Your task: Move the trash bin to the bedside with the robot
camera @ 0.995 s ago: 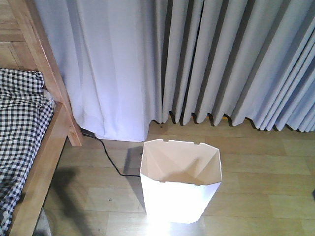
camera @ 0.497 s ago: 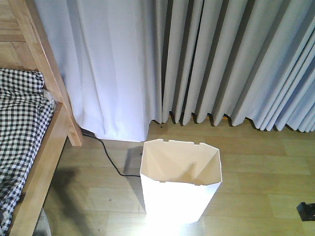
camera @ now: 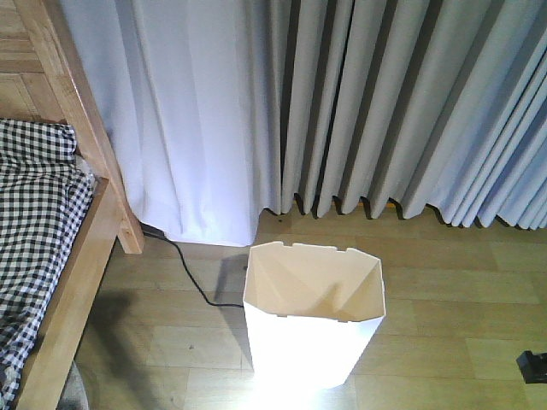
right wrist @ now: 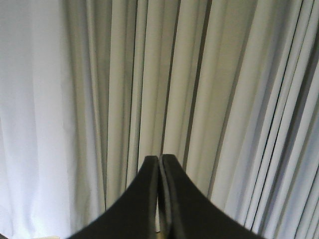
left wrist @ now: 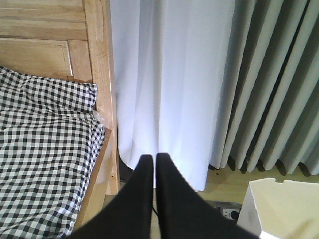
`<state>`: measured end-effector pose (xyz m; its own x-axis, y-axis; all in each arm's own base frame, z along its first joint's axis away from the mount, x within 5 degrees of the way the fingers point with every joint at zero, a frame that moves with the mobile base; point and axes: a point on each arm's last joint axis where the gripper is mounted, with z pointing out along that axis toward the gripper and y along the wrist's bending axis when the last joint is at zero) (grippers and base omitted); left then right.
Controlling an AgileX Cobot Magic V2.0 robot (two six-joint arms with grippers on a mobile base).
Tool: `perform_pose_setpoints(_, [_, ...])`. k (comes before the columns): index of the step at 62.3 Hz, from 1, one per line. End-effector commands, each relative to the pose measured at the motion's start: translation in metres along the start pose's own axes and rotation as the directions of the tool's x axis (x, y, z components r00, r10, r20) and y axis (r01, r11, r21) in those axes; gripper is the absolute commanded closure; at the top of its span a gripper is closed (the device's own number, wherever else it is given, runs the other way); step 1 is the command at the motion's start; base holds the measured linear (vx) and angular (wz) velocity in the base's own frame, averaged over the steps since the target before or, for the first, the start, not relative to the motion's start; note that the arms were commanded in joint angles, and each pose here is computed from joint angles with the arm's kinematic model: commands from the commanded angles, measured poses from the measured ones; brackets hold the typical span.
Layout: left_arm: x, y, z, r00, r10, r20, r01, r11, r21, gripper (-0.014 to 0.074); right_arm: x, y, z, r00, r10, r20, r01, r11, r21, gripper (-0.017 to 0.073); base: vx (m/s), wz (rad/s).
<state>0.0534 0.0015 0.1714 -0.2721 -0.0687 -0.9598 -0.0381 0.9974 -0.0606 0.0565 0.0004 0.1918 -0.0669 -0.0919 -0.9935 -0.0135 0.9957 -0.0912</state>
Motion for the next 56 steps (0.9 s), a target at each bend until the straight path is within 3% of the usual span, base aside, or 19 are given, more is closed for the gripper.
perform_pose_setpoints(1, [-0.0051, -0.0007, 0.0005, 0.998, -0.006, 0.061, 0.006, 1.000, 0.009, 0.0600, -0.0047, -0.0009, -0.0007, 0.997, -0.014, 0.076, 0.013, 1.000, 0.015, 0.0569, 0.00, 0.00])
perform_pose_setpoints(56, [-0.0051, -0.0007, 0.0005, 0.998, -0.006, 0.061, 0.006, 1.000, 0.009, 0.0600, -0.0046, -0.0008, -0.0006, 0.997, -0.014, 0.075, 0.013, 1.000, 0.015, 0.0569, 0.00, 0.00])
